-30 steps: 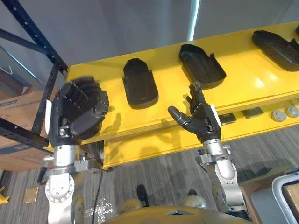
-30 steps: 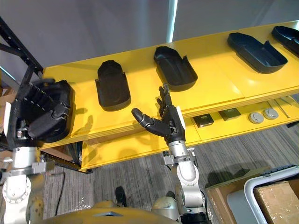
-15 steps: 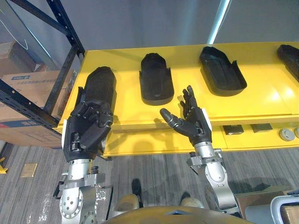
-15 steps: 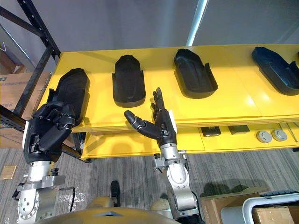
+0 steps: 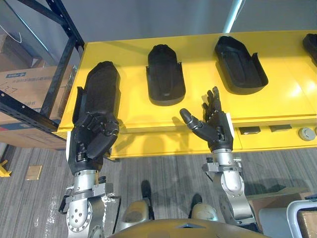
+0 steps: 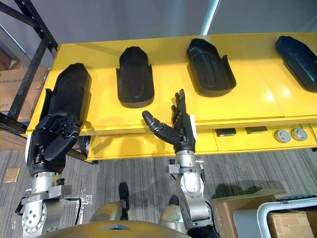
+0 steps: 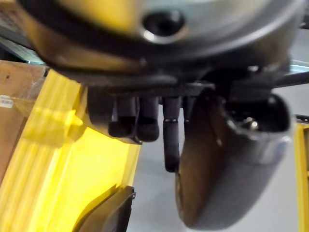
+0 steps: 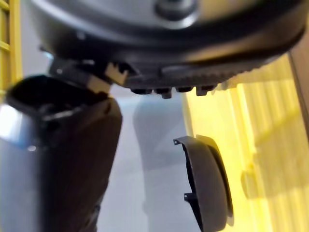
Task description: Walk over and take three plastic housings, then place them on the shelf
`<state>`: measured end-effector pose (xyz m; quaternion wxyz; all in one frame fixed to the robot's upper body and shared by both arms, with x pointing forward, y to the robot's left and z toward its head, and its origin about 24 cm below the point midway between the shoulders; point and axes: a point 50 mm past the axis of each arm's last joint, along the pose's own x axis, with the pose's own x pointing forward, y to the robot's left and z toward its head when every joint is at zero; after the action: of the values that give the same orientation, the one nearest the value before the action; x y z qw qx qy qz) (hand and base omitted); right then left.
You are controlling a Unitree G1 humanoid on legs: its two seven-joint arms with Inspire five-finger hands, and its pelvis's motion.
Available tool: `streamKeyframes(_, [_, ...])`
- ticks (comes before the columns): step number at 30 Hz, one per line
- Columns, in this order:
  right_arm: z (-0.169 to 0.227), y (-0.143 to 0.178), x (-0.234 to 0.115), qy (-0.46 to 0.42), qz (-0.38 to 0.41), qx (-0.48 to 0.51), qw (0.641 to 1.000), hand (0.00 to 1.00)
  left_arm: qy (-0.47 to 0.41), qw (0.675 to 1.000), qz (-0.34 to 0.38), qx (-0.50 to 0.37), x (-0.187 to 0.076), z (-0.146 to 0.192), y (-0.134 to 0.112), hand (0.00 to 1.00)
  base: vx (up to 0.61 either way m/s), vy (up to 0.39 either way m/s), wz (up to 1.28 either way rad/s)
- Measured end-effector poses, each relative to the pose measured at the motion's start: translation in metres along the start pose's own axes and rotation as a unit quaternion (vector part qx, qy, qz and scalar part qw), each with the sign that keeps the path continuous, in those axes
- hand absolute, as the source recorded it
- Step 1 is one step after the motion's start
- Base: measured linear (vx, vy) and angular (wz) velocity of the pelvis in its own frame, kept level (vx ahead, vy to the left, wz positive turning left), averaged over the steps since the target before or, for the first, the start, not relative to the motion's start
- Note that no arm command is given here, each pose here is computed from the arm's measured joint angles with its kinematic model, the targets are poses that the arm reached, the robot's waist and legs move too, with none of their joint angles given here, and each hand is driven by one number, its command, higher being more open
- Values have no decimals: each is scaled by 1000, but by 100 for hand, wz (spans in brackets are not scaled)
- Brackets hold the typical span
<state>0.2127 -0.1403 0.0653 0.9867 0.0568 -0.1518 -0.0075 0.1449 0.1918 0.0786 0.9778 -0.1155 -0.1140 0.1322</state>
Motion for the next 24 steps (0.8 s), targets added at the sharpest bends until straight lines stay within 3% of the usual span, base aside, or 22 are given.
streamKeyframes(9, [10, -12, 3, -24, -36, -6, 999, 100, -9, 999, 28, 30, 2, 3, 9, 0, 6, 4, -5])
streamKeyframes(14, [11, -19, 2, -25, -49, -13, 998, 100, 19, 996, 41, 78, 4, -12, 16, 0, -23, 10, -10])
streamKeyframes(24, [14, -32, -6, -23, -71, -27, 997, 100, 55, 993, 56, 93, 5, -28, 23, 0, -6, 12, -11])
